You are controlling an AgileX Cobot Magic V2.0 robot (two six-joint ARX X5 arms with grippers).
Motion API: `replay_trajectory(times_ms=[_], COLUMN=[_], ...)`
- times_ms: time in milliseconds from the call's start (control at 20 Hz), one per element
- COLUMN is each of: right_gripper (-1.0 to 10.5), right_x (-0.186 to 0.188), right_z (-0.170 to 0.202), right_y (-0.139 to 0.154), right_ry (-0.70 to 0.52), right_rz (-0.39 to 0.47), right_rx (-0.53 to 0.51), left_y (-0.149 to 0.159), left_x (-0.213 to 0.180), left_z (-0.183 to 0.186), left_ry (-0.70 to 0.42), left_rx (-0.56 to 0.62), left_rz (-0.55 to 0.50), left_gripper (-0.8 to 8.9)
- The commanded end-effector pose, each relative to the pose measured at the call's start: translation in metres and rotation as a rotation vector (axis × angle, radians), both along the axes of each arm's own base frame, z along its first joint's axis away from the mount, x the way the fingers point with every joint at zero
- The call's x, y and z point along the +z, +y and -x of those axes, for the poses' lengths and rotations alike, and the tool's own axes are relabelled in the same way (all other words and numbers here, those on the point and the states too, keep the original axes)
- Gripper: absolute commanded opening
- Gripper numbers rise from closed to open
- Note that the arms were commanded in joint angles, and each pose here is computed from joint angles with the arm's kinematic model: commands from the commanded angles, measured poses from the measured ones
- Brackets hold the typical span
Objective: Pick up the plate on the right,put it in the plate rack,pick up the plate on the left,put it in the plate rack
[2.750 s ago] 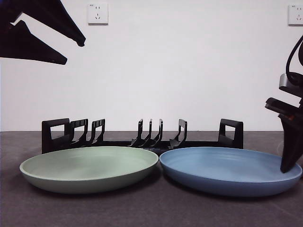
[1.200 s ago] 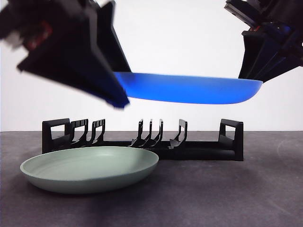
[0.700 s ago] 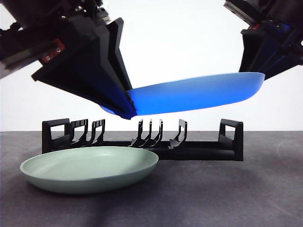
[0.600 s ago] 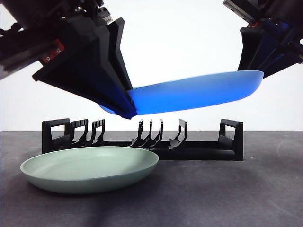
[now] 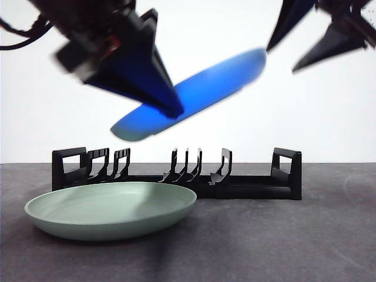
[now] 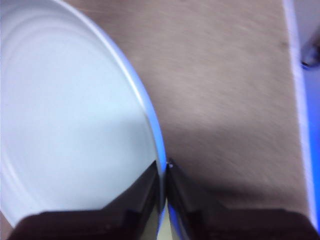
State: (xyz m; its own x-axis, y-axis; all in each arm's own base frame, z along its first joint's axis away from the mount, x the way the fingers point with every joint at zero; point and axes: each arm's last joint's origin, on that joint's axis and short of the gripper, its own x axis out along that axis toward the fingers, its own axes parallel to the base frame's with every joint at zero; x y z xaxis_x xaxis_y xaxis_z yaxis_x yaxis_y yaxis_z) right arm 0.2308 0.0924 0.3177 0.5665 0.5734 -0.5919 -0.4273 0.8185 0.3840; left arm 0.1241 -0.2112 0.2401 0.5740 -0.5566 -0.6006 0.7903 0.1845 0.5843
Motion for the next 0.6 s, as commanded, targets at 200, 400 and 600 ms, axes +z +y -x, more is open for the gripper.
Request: replay_trajectory(times_ms=[200, 400, 600], right_gripper=[2.5, 2.5, 2.5], right_x=[0.042, 0.047, 0.046], right_z=[0.013, 0.017, 0.017], right_y=[-0.016, -0.025, -0.026], right_ry=[-0.299, -0.331, -0.323], right_rz=[-0.038, -0.024, -0.021], right_rx=[-0.141, -0.199, -0.202], left_y=[0.007, 0.031, 0.063], left_x=[0.022, 0.05, 0.078], left_z=[-0.021, -0.057, -0.089], left_ry=[-0.001, 0.136, 0.284], left_rx=[0.244, 0.324, 0.308], left_rz=[0.306, 0.531, 0.741], left_gripper=[-0.08, -0.09, -0.09])
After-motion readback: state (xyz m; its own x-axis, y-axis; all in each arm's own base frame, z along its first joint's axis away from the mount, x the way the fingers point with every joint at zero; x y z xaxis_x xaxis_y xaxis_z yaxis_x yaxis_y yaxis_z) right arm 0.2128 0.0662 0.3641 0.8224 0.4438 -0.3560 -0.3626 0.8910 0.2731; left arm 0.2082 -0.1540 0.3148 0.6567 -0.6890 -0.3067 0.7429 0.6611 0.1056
